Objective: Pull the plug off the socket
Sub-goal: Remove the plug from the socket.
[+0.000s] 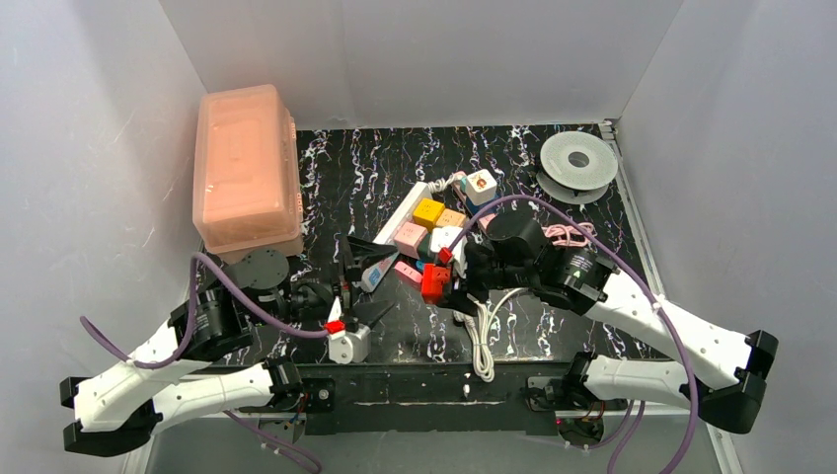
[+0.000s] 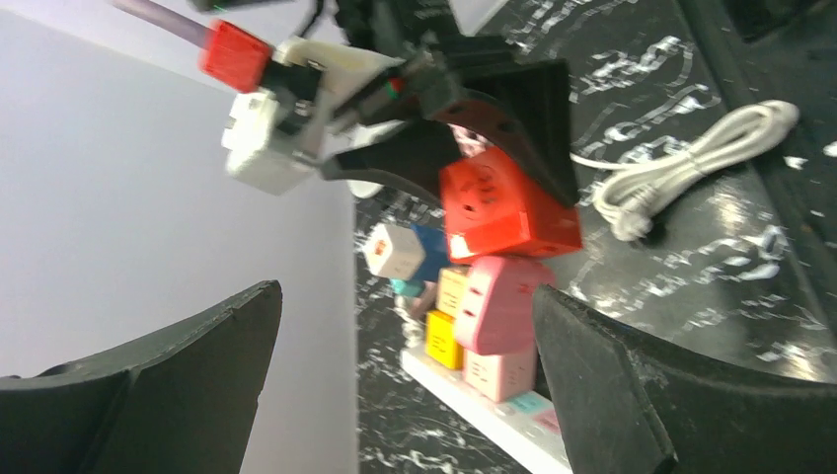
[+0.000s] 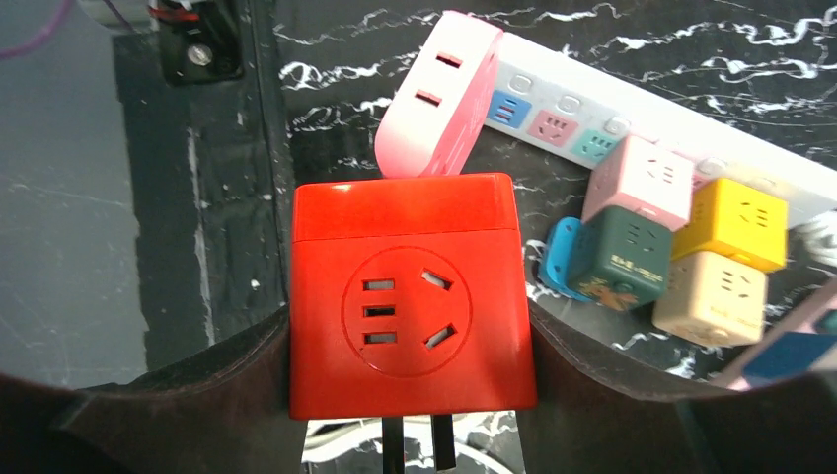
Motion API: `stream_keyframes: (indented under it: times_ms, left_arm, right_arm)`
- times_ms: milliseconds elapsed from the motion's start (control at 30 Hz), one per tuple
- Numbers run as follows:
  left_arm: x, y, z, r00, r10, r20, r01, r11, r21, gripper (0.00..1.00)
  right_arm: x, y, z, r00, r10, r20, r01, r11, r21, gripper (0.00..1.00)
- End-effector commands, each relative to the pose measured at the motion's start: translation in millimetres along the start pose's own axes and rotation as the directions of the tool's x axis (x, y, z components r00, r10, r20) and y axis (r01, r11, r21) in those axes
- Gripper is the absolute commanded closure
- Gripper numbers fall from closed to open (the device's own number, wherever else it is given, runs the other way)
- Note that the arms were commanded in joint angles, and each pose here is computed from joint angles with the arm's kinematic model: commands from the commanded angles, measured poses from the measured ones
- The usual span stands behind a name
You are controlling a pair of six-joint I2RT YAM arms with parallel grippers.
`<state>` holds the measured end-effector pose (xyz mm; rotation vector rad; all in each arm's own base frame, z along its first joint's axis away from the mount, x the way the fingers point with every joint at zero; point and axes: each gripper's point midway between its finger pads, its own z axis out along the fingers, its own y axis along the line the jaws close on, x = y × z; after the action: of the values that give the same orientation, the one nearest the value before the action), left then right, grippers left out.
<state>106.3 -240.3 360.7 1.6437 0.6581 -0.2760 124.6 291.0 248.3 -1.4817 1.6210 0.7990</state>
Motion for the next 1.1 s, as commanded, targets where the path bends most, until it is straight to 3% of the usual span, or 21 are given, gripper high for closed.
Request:
stream_keyframes:
  times_ms: [0,167,333,600,767,967,1067]
  left_arm:
    - [17,-44,-7,0.984,-0.143,-0.106,0.159,0.974,0.162,0.02]
    - [25,-61,-3,0.976,-0.173,-0.132,0.197,0.96,0.2,0.02]
    - [45,-49,12,0.97,-0.152,-0.189,0.176,0.977,0.12,0.02]
    - [49,-53,6,0.951,-0.237,-0.198,0.263,0.958,0.116,0.02]
    - [50,-48,6,0.943,-0.263,-0.203,0.284,0.955,0.084,0.2]
    - [45,-45,7,0.939,-0.286,-0.191,0.306,0.948,0.083,0.16]
    - [40,-45,8,0.941,-0.294,-0.165,0.311,0.946,0.088,0.21]
  right_arm:
    - [-37,-9,-19,0.985,-0.174,0.015,0.172,0.98,0.1,0.99]
    - [-44,7,-14,0.969,-0.248,-0.023,0.249,0.963,0.101,0.99]
    - [-50,10,-8,0.948,-0.306,-0.09,0.316,0.939,0.137,0.99]
    - [-76,16,-6,0.938,-0.346,-0.016,0.343,0.921,0.184,0.99]
    - [-88,18,-7,0.934,-0.354,0.046,0.336,0.916,0.219,0.99]
    - [-91,23,-9,0.933,-0.35,0.079,0.325,0.918,0.229,0.99]
    - [-98,24,-14,0.931,-0.341,0.13,0.303,0.921,0.245,0.99]
